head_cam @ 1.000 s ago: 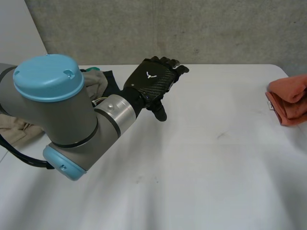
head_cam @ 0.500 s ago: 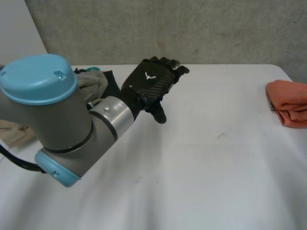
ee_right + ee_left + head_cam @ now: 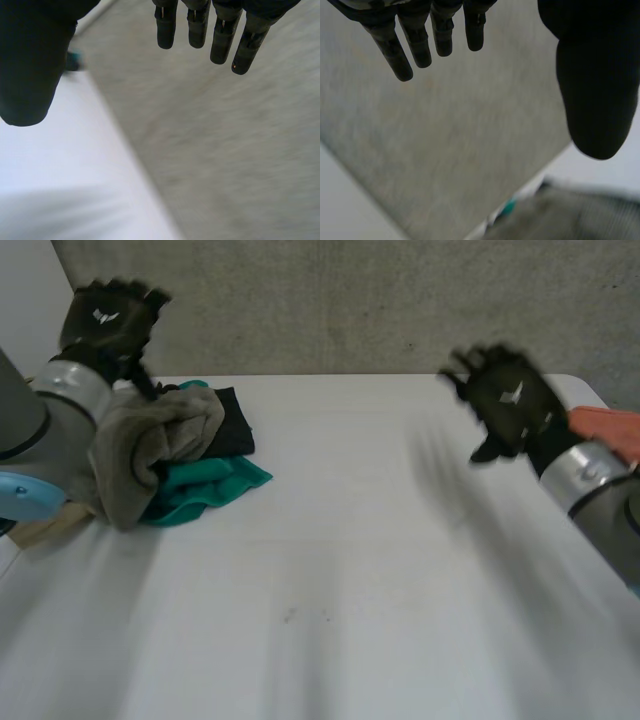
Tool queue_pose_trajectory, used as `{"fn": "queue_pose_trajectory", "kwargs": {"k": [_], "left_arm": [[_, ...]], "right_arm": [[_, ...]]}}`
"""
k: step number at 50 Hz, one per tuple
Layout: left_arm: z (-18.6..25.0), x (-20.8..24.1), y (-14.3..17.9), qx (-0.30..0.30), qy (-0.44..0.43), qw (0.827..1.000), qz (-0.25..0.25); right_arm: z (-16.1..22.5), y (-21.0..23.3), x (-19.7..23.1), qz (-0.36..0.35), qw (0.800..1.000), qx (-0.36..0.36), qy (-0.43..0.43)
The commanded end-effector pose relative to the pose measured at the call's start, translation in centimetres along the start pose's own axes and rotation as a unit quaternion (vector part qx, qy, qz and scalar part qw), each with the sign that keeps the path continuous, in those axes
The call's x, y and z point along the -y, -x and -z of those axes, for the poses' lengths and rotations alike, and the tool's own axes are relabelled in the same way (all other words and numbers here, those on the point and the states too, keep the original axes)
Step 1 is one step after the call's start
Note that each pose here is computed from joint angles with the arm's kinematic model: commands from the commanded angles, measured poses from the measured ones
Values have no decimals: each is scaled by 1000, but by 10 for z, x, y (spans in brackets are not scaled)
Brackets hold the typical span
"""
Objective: Fold the laundry.
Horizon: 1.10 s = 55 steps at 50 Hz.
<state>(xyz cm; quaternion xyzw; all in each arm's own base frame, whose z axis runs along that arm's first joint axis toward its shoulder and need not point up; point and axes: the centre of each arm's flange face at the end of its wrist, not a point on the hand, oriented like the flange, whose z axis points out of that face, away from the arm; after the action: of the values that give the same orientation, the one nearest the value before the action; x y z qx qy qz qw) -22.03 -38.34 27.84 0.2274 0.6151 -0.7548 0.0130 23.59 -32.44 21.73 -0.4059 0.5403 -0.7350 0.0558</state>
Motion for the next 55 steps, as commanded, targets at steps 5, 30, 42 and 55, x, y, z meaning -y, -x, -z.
{"fn": "queue_pose_trajectory", "kwargs": {"k": [5,30,42,55], "left_arm": [[-49,-125,50,6,76,993,-91],[67,67,-125,-225,-66,965,121],[140,36,-227,-383,-8,916,118],[98,46,-133,-212,-12,971,109]], "right_arm": [[46,41,-34,-46,976,90,194],[57,-5,-34,-108,970,-26,218],[54,-29,-26,-104,972,-61,203],[51,-51,20,-54,979,-50,189]]}}
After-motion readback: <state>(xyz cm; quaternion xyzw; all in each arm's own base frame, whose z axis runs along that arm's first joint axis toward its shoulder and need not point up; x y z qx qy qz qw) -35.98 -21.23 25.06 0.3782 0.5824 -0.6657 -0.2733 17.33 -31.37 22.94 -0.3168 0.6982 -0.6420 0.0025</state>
